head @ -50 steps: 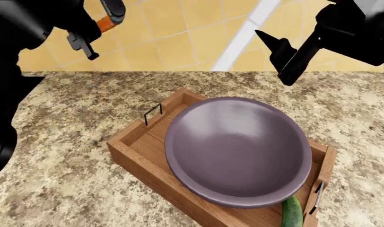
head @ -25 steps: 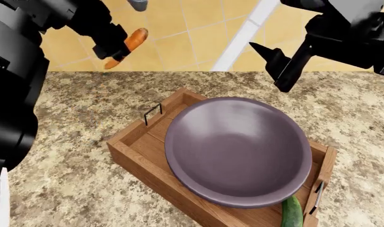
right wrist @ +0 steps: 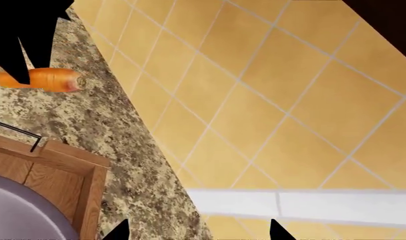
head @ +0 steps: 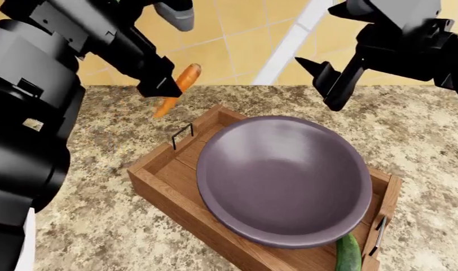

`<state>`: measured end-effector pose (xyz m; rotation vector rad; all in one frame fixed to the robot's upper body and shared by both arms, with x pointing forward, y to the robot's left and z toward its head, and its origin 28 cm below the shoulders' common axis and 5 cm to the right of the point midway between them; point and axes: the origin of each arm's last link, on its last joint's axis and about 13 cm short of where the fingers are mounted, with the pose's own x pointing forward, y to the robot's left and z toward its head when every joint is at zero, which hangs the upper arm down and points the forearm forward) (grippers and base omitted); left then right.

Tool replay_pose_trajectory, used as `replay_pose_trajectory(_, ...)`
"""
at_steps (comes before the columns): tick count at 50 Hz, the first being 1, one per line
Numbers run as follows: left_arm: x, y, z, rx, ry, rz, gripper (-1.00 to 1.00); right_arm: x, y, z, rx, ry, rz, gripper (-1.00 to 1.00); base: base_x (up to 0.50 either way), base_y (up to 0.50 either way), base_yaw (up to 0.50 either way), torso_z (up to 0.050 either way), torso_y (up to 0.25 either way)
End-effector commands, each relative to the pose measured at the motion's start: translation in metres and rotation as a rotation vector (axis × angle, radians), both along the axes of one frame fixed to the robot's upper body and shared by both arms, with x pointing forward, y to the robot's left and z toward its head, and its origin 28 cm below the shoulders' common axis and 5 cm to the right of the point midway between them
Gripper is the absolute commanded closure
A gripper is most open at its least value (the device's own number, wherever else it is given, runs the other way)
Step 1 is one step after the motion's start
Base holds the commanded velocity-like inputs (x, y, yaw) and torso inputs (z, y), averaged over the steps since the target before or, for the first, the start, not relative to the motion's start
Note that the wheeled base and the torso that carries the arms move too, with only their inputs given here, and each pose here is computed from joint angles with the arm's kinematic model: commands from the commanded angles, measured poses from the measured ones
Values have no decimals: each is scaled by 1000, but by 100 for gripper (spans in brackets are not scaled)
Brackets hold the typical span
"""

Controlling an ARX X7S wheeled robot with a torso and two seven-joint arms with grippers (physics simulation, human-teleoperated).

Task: Place the two vegetables and bowl onto the tray for setting up a vegetable dip station.

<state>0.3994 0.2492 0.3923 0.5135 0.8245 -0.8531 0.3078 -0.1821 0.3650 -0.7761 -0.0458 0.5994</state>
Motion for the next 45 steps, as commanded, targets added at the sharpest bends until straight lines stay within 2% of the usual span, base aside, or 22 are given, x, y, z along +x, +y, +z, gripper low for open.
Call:
replay_pose_trajectory(1, 5, 0, -26, -13, 91, -1, 100, 2, 1, -1, -11, 11, -2, -100, 0, 0, 0, 0, 0)
replay_pose_trajectory(22, -1, -5, -55, 10, 167, -19, 100, -1, -1, -8, -1, 20, -5, -100, 0, 0, 0, 0, 0)
replay_pose_trajectory(30, 2, -12, -49, -47, 163, -4, 100, 1, -1, -11, 2, 29, 1, -100, 0, 0, 0, 0, 0)
replay_pose_trajectory(45, -2, -19, -56, -27, 178, -19, 100, 0, -3, -13, 10, 26, 5, -100, 0, 0, 0, 0, 0)
